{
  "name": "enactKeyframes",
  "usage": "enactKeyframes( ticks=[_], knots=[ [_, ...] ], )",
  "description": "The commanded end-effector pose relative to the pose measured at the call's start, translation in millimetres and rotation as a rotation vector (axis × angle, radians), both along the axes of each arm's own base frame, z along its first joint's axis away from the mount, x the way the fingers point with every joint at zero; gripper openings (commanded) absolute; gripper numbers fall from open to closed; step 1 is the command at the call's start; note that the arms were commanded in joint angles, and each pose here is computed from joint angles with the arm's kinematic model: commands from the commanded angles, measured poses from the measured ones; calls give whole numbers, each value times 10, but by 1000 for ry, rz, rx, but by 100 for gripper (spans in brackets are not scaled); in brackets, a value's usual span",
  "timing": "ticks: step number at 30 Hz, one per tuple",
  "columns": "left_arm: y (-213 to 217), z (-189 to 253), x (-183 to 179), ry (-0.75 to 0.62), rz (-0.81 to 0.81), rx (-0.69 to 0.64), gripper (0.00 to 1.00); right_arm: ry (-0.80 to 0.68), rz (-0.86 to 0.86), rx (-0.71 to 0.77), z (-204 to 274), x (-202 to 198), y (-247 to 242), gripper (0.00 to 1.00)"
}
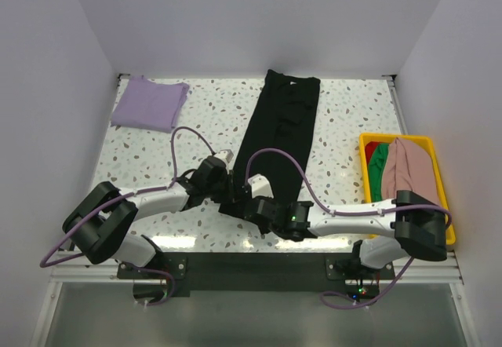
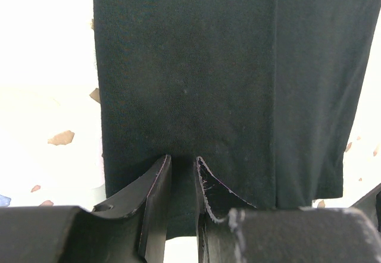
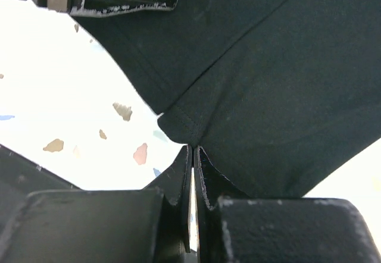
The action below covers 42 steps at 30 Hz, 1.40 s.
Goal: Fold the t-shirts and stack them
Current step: Fold the tshirt
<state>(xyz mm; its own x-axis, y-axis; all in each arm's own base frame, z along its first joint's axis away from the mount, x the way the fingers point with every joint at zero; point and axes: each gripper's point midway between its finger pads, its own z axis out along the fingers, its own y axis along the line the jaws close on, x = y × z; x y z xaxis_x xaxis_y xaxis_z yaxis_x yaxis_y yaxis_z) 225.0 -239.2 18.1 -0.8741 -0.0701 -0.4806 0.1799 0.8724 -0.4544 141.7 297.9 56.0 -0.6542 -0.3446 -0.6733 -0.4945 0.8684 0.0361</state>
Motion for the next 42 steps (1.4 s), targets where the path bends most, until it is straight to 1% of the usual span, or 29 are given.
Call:
enactKeyframes(
  ticks=[1, 7, 15, 16, 17, 19, 20, 21, 22, 23, 24, 25, 26, 28, 30, 32, 33, 34, 35, 36, 37, 40, 42],
  knots=[
    [27, -38, 11, 5, 10, 2, 26, 27, 26, 20, 114, -112, -29, 0],
    [18, -37, 9, 7, 8, -2, 26, 56, 59, 5, 89, -204, -3, 0],
    [17, -34, -1, 9, 4, -4, 26, 83, 56, -46, -122, -246, 75, 0],
    [9, -21, -3, 7, 1, -7, 26, 83, 49, -47, -127, -242, 75, 5],
    [15, -20, -3, 5, 2, -7, 26, 77, 33, -47, -118, -226, 56, 20],
    [18, 0, -6, 0, 2, -11, 28, 60, 10, -15, -1, -198, 47, 34],
    [20, 11, -8, -2, 2, -13, 29, 56, -17, -10, 42, -191, 5, 48],
    [11, 53, -5, -9, 0, -21, 30, 27, -50, 25, 207, -139, -33, 52],
    [9, 77, -4, -14, 0, -25, 31, 6, -80, 29, 285, -102, -92, 55],
    [-2, 114, 4, -22, -3, -30, 32, 2, -134, 14, 362, -86, -224, 57],
    [0, 181, 21, -36, 1, -37, 33, -47, -193, 7, 459, -2, -346, 59],
    [-1, 215, 23, -42, 0, -42, 35, -52, -251, 42, 576, 23, -436, 59],
    [-16, 291, 55, -63, 2, -53, 36, -52, -287, -3, 586, 23, -622, 59],
    [35, 390, 56, -72, 15, -42, 37, -45, -389, -8, 620, 64, -890, 56],
    [99, 487, 75, -96, 33, -31, 39, -13, -455, -23, 506, 94, -1094, 54],
    [137, 557, 89, -115, 45, -29, 43, 76, -479, 4, 324, 19, -1195, 49],
    [174, 597, 85, -124, 54, -25, 47, 109, -521, 26, 268, 59, -1258, 48],
    [198, 604, 81, -127, 58, -22, 48, 169, -498, 111, 266, 15, -1147, 47],
    [228, 606, 62, -125, 60, -12, 49, 200, -503, 114, 139, -29, -1201, 48],
    [256, 599, 59, -124, 67, -5, 51, 226, -516, 146, 115, -20, -1200, 49],
    [288, 557, 32, -116, 68, 4, 52, 260, -496, 202, 119, -47, -1105, 52],
    [373, 440, -32, -89, 81, 21, 53, 316, -509, 250, 34, -102, -1077, 57],
    [400, 386, -71, -78, 87, 19, 53, 370, -492, 284, -44, -172, -990, 57]
  ],
)
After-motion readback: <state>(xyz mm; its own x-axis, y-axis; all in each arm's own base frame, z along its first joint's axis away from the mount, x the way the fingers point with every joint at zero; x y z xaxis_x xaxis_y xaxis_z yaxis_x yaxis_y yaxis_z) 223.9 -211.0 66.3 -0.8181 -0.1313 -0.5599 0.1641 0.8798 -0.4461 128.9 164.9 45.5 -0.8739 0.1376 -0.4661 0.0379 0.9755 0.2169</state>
